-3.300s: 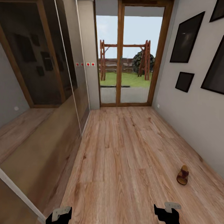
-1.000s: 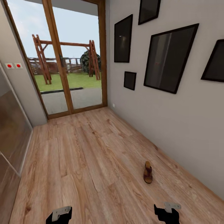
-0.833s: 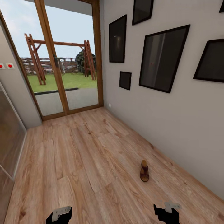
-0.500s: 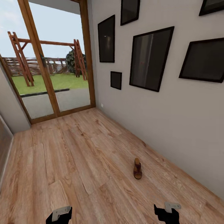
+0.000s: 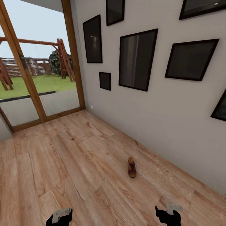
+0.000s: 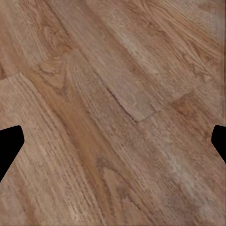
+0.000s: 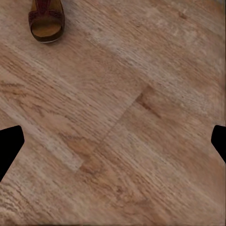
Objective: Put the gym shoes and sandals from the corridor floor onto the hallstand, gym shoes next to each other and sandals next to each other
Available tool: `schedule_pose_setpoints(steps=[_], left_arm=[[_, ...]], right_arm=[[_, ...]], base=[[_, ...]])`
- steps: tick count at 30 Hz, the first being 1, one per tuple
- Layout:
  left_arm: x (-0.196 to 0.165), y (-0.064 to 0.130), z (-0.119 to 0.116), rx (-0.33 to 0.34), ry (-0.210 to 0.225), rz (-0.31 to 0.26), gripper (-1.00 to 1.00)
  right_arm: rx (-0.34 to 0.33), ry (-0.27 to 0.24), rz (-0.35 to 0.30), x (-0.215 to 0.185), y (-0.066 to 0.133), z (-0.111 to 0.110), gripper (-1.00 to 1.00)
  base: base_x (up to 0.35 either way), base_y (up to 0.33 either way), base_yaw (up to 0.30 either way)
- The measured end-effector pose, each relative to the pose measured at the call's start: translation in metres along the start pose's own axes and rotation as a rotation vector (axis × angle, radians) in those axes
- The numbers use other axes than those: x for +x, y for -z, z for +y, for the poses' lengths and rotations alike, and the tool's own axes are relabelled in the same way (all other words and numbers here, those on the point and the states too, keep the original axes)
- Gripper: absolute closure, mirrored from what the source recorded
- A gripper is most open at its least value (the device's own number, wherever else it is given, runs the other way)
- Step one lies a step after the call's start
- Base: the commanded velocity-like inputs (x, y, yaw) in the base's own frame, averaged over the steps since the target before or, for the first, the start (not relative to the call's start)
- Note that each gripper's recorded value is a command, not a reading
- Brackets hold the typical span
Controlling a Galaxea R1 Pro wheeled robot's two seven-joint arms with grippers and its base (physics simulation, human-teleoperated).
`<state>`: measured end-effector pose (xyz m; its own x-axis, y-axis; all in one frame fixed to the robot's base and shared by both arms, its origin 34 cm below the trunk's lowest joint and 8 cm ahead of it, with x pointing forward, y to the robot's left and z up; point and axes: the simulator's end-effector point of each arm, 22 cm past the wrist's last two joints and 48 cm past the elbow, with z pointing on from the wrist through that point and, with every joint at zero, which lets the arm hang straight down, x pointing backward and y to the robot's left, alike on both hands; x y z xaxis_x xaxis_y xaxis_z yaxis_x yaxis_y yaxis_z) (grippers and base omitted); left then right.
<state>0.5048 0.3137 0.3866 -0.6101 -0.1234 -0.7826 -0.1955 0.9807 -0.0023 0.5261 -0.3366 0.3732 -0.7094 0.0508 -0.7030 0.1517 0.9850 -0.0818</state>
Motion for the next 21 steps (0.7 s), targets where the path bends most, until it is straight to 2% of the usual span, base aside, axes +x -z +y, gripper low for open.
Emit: schedule_pose_setpoints(steps=[21], left_arm=[[-0.0008,-0.0003,0.0,0.0,0.0,-0.001,-1.0]], right_arm=[[0.0,0.0,0.0,-0.0001,0.0001,0.0,-1.0]], base=[[0.013,0.023,-0.265]])
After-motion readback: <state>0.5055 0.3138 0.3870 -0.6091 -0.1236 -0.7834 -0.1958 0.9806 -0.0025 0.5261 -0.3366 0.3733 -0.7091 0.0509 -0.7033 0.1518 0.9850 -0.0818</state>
